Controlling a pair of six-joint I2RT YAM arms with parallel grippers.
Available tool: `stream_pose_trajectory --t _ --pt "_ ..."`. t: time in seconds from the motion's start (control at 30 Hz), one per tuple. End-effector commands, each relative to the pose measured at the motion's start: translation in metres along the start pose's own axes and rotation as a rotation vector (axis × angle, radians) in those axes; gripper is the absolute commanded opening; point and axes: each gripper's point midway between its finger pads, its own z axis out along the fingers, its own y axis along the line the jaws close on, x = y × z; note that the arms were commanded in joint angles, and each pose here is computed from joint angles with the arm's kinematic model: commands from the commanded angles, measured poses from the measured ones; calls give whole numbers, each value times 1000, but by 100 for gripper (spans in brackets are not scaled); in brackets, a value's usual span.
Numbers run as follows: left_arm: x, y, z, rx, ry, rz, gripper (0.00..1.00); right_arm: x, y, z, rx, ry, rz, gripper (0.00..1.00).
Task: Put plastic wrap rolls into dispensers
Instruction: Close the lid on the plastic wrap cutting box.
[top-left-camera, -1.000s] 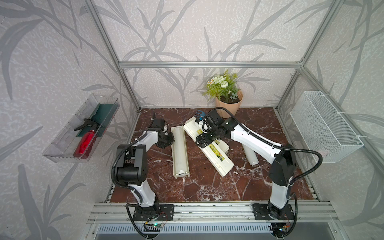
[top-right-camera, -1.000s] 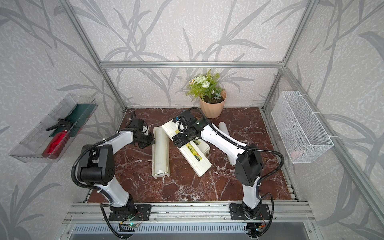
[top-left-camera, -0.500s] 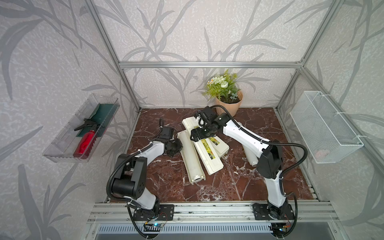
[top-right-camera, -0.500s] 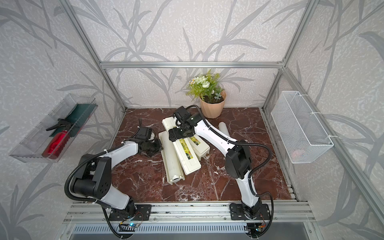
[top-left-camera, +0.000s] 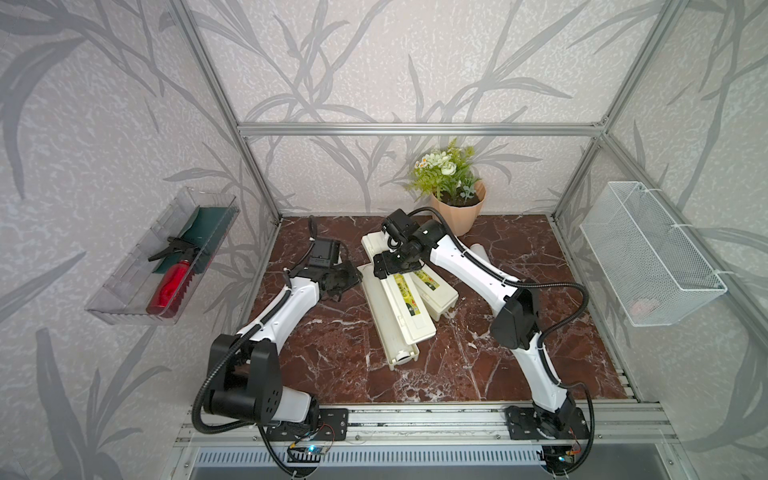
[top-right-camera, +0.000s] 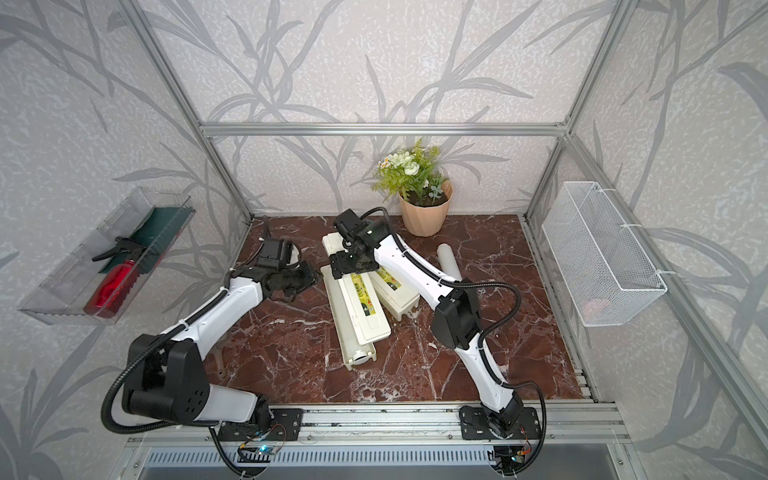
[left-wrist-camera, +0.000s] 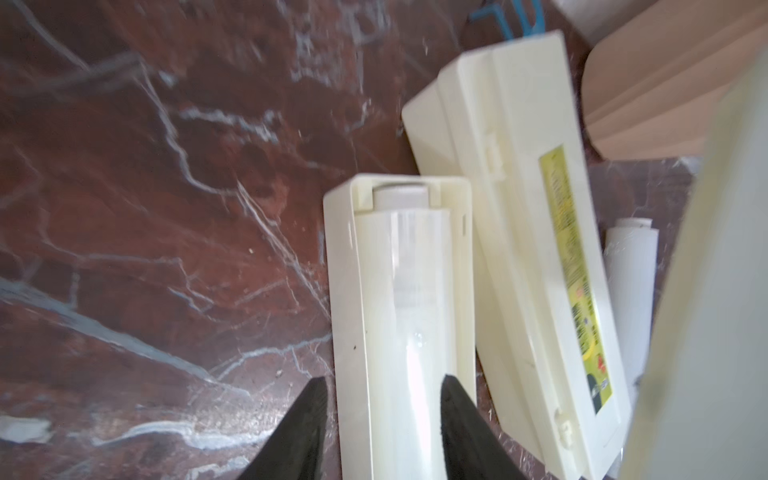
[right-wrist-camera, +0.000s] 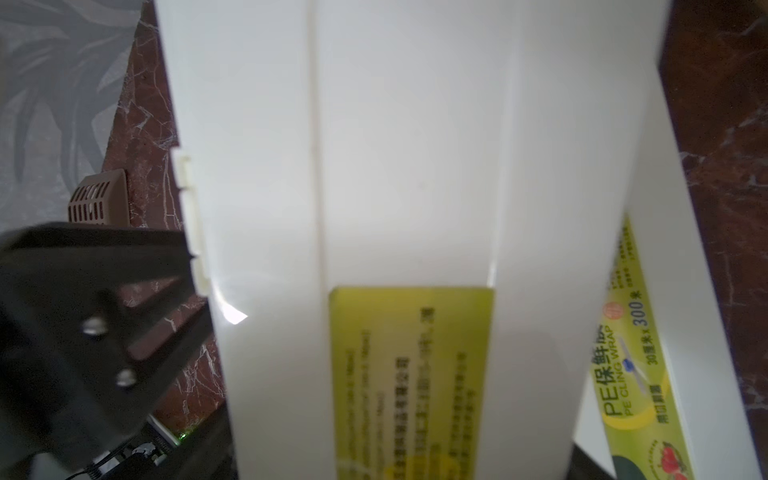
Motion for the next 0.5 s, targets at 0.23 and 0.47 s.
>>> stream_pose_trajectory --t 0.23,0.47 --pt "-42 44 -22 -113 -61 73 47 24 5 20 130 10 19 66" --pt "-36 48 -15 -103 -39 79 47 25 10 31 121 -28 40 67"
